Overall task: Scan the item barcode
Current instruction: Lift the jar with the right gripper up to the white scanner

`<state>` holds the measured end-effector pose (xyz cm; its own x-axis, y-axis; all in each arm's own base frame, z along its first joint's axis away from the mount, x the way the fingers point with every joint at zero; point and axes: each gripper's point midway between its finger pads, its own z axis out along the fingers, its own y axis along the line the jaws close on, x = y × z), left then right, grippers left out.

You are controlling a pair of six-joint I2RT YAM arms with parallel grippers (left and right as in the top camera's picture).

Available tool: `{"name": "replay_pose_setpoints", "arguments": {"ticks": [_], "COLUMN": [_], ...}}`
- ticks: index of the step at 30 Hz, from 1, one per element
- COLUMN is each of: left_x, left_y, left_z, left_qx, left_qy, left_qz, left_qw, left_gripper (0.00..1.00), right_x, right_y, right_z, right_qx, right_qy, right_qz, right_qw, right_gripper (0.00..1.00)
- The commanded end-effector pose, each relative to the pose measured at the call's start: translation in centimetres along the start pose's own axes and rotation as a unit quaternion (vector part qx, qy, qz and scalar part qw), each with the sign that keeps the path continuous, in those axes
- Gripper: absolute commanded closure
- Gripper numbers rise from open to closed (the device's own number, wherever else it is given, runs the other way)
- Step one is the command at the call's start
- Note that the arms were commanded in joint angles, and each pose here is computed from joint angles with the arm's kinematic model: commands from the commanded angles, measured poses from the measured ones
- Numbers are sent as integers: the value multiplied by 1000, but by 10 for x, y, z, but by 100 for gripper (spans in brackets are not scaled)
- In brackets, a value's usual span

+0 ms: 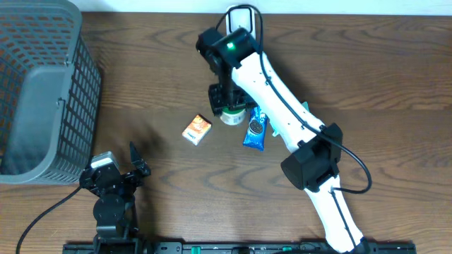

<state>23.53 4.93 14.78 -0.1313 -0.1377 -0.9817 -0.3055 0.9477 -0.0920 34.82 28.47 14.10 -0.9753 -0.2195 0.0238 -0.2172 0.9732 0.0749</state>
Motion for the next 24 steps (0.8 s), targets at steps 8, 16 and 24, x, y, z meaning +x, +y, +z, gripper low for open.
{"name": "replay_pose_setpoints", "arguments": {"ticks": [8, 16, 24], "left_x": [16, 16, 16], "left_y": [2, 2, 2], "left_z": [3, 3, 3], "left_qx": [-5, -5, -5], "left_qy": [19, 19, 19], "left_qz": [9, 10, 10], "left_qw": [1000, 1000, 1000], "left_gripper": [2, 2, 2], "right_x": [11, 12, -30], "right_y": [21, 22, -27], "right_z": [-55, -58, -69], "right_qx": [-109, -133, -69], "right_qy": [-21, -10, -98], "right_qz": [12, 29, 51], "right_qw": [994, 991, 992], "right_gripper": [42, 43, 46]}}
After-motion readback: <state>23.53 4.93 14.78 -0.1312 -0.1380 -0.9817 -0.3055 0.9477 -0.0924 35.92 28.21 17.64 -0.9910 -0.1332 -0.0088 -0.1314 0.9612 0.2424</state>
